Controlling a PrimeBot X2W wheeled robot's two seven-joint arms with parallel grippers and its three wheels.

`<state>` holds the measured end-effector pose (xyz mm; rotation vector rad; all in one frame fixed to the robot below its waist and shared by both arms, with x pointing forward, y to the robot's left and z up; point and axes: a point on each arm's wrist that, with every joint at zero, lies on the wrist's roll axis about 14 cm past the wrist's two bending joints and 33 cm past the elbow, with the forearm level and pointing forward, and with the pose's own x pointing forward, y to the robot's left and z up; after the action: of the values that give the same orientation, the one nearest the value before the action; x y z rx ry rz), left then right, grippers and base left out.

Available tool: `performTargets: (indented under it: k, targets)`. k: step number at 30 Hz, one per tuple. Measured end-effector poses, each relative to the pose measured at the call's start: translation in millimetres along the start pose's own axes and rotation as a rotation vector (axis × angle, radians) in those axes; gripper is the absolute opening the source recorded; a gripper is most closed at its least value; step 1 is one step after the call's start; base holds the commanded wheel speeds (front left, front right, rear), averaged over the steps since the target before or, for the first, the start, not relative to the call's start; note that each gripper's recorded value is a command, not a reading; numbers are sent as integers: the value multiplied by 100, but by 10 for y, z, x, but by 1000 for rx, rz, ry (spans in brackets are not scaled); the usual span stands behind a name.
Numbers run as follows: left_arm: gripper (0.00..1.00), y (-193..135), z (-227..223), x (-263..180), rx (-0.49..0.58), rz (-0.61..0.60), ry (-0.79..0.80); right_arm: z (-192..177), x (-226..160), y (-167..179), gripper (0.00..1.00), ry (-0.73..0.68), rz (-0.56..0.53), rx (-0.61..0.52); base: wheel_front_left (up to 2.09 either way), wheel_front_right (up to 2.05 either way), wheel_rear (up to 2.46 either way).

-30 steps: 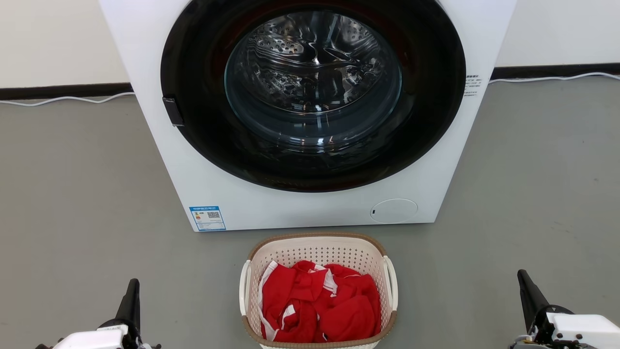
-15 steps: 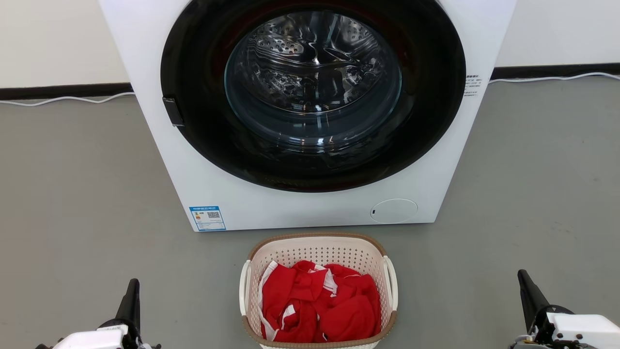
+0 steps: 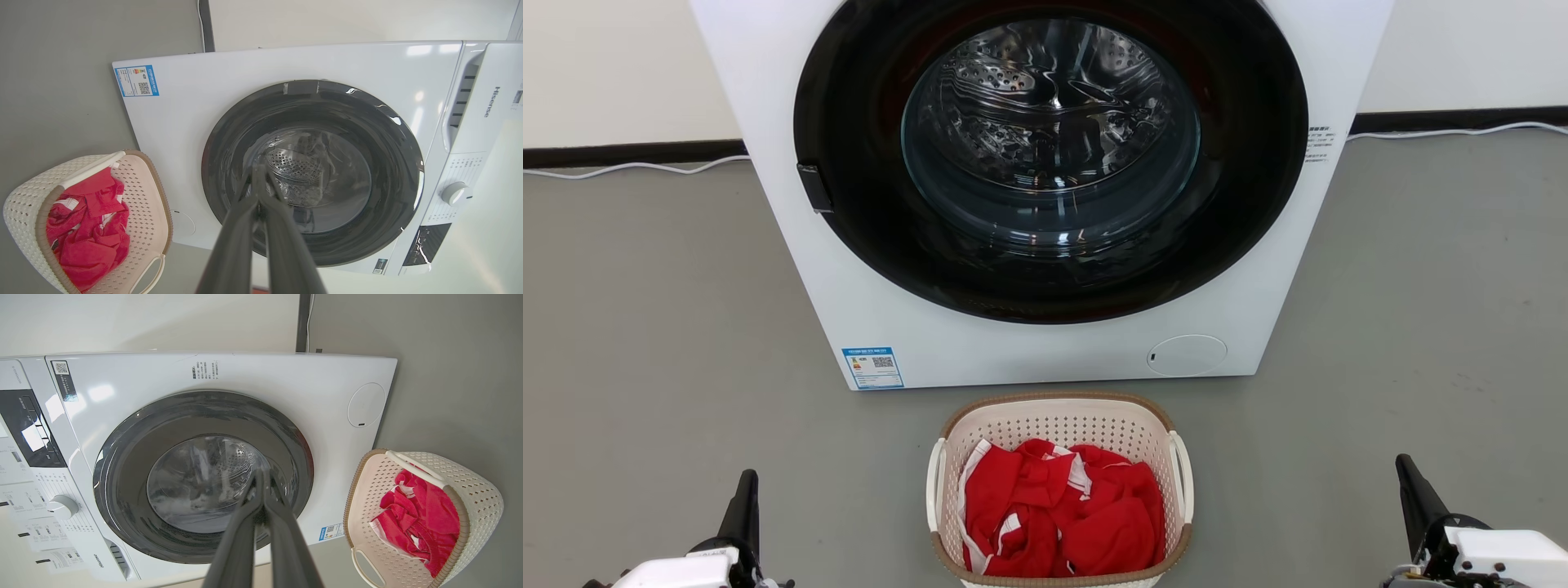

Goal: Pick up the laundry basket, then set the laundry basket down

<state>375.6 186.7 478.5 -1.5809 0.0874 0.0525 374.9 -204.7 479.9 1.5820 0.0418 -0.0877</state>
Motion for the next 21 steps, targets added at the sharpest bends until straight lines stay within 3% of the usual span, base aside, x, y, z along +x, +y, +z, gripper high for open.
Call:
performTargets:
  k: [21]
  targets:
    - [0,0,1,0,0,0,0,2,0,0,0,-1,0,0,0,0,0]
